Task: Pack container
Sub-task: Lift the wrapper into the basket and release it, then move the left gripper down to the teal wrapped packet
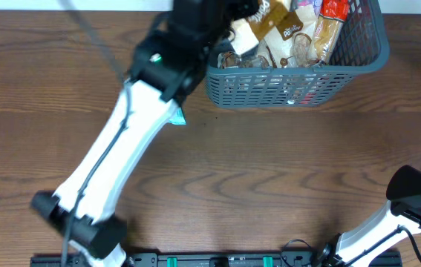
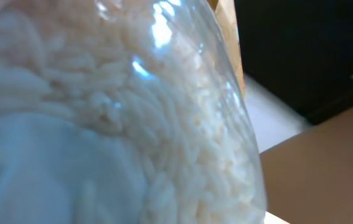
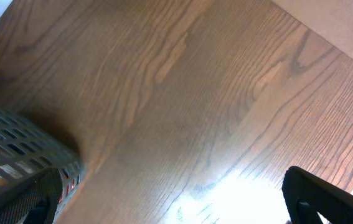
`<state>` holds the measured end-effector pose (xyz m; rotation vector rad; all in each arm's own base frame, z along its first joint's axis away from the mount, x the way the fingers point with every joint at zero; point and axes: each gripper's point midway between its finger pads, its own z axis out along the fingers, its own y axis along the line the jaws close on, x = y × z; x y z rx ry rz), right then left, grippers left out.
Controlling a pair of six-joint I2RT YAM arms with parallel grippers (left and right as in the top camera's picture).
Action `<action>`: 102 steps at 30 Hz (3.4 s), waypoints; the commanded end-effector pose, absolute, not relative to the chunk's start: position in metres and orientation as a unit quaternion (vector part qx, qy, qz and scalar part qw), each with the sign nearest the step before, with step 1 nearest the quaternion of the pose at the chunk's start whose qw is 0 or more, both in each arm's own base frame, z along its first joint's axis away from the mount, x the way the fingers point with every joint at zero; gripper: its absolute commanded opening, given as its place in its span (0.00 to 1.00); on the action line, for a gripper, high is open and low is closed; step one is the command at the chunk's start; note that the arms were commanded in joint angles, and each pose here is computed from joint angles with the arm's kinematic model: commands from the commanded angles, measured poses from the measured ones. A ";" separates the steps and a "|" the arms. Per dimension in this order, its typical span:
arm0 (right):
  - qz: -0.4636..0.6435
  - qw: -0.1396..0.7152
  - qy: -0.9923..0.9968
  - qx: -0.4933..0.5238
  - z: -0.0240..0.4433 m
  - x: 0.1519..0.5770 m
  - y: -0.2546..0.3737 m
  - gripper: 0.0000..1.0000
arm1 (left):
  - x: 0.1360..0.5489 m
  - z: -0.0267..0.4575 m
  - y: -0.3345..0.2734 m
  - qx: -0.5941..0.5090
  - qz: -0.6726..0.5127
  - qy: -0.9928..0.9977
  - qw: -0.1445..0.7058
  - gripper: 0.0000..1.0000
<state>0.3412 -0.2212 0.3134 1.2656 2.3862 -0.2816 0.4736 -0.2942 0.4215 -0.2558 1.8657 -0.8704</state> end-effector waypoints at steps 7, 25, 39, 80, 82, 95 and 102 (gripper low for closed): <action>-0.110 0.210 0.857 0.458 0.314 0.337 -0.228 0.99 | 0.512 0.353 -0.313 -0.145 -0.351 0.798 0.467 0.06; -0.110 0.210 0.857 0.458 0.314 0.337 -0.228 0.99 | 0.529 0.284 -0.320 -0.135 -0.300 0.838 0.435 0.60; -0.110 0.210 0.857 0.458 0.314 0.337 -0.228 0.99 | 0.481 0.441 -0.245 -0.096 -0.305 0.772 0.549 0.70; -0.110 0.210 0.857 0.458 0.314 0.337 -0.228 0.99 | 0.382 0.194 -0.093 -0.099 0.003 0.981 0.167 0.99; -0.110 0.210 0.857 0.458 0.314 0.337 -0.228 0.99 | 0.379 0.181 -0.093 -0.094 -0.012 0.984 0.149 0.99; -0.110 0.210 0.857 0.458 0.314 0.337 -0.228 0.99 | 0.396 0.111 -0.100 -0.094 -0.071 0.980 0.158 0.99; -0.110 0.210 0.857 0.458 0.314 0.337 -0.228 0.99 | 0.399 0.095 -0.098 -0.139 -0.021 0.977 0.161 0.99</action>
